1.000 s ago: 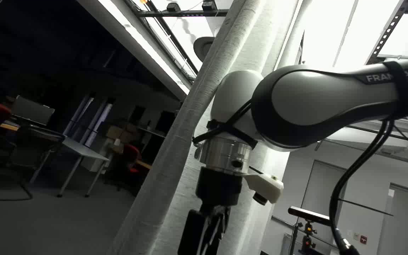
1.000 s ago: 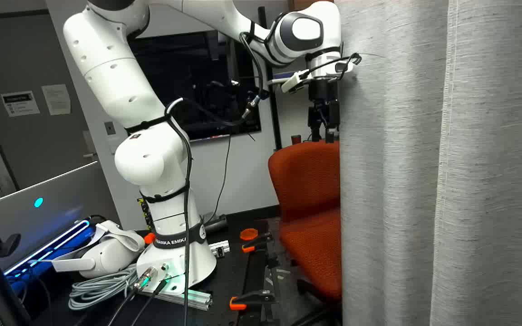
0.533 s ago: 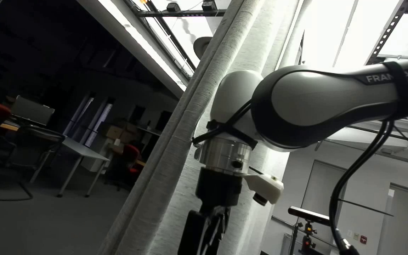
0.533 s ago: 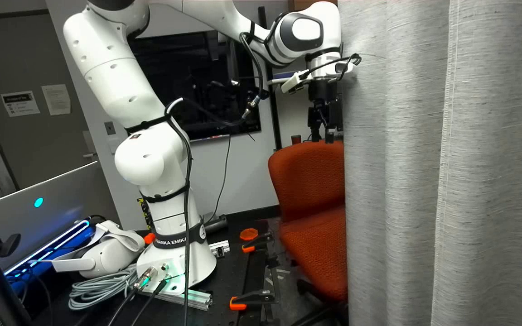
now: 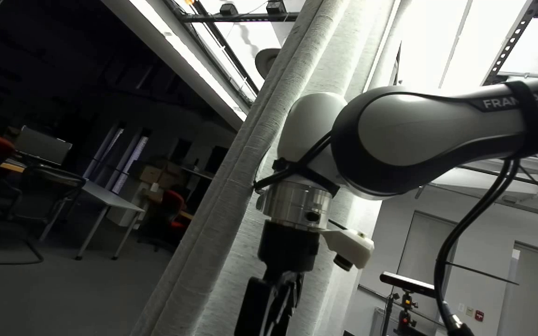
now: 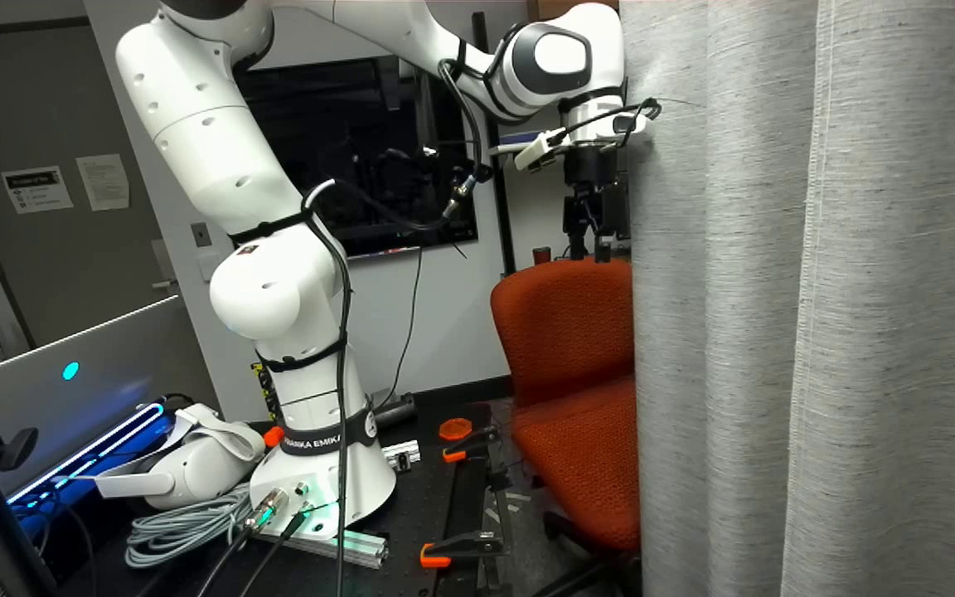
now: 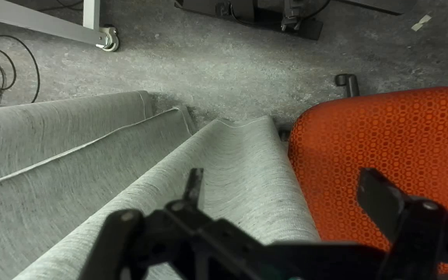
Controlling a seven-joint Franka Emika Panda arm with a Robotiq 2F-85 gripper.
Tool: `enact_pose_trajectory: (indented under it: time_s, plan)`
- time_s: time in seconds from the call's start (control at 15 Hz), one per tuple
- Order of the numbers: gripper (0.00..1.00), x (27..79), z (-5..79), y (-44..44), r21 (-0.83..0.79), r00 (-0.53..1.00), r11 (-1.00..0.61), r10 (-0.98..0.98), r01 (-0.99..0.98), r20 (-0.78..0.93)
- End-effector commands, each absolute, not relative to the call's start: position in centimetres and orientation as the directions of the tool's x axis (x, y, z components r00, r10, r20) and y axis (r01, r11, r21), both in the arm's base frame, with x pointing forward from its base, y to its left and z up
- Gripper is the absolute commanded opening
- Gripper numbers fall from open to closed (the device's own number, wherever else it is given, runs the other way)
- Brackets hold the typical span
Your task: Slide the curtain to the right
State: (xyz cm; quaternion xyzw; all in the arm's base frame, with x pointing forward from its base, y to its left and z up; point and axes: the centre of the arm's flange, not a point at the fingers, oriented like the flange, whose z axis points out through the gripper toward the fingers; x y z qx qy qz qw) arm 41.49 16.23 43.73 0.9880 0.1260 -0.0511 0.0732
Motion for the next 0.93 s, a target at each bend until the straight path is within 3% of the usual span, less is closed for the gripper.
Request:
enact_pose_trajectory:
  time_s: [0.0, 0.47, 0.87]
  plan:
    - [1.0, 41.5, 43.7, 16.2, 0.132, 0.963, -0.958, 0.241, 0.256, -0.119]
    - [1.0, 42.0, 44.7, 15.9, 0.14, 0.968, -0.958, 0.246, 0.25, -0.05]
    - [1.0, 42.2, 47.7, 15.9, 0.118, 0.944, -0.955, 0.288, 0.271, 0.161]
